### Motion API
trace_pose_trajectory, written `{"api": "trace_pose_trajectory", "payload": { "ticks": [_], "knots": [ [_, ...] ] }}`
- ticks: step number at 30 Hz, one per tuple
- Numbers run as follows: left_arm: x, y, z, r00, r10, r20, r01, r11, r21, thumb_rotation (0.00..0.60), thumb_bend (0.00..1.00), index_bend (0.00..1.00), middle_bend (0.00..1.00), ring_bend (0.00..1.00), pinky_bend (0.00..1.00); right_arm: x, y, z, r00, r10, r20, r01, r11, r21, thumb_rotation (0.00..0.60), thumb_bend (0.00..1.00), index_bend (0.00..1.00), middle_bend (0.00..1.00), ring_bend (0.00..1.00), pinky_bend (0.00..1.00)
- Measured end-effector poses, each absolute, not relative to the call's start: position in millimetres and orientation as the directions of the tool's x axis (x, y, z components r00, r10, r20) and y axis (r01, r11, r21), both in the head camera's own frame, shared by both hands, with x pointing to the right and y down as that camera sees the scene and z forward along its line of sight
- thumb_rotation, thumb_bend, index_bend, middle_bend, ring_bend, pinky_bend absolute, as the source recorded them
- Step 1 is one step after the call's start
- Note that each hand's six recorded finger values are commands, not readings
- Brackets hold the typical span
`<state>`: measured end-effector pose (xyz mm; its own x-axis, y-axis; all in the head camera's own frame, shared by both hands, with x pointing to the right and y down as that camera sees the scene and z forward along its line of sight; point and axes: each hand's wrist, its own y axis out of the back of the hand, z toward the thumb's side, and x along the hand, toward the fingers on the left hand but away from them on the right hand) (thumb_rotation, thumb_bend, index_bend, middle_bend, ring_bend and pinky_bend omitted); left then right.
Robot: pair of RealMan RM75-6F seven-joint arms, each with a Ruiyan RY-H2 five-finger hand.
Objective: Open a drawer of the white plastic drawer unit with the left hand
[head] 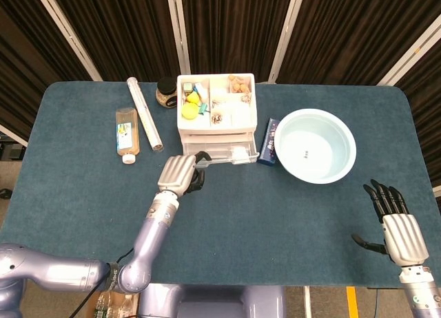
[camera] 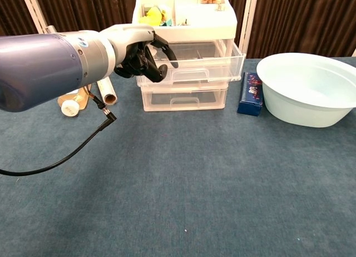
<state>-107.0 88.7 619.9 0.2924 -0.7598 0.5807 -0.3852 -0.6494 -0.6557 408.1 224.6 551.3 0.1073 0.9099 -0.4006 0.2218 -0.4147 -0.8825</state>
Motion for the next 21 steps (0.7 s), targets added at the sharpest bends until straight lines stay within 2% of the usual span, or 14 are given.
{"api": "trace_pose_trajectory", "payload": {
  "ticks": [14, 18, 21],
  "knots": [
    [-97.0, 106.9, 606.5, 0.366, -0.719, 0.591, -0.384, -0.695, -0.608, 0.6, 0.63, 0.33, 1.0, 1.0, 0.99, 407.3, 225.4, 551.0, 0.111, 0.911, -0.397, 0.221, -0.412, -0.884, 0.6, 0.17, 0.0, 0.0, 0.0, 0.0],
    [-96.9, 108.8, 605.0, 0.371, -0.716, 0.591, -0.378, -0.698, -0.608, 0.6, 0.61, 0.28, 1.0, 1.0, 0.98, 407.3, 225.3, 550.8, 0.112, 0.911, -0.397, 0.221, -0.412, -0.884, 0.6, 0.17, 0.0, 0.0, 0.0, 0.0],
    [-98.3, 107.5, 604.2, 0.369, -0.726, 0.58, -0.374, -0.687, -0.622, 0.6, 0.53, 0.21, 1.0, 0.99, 0.98, 407.3, 225.5, 550.8, 0.112, 0.911, -0.398, 0.222, -0.413, -0.883, 0.6, 0.17, 0.0, 0.0, 0.0, 0.0]
  ]
}}
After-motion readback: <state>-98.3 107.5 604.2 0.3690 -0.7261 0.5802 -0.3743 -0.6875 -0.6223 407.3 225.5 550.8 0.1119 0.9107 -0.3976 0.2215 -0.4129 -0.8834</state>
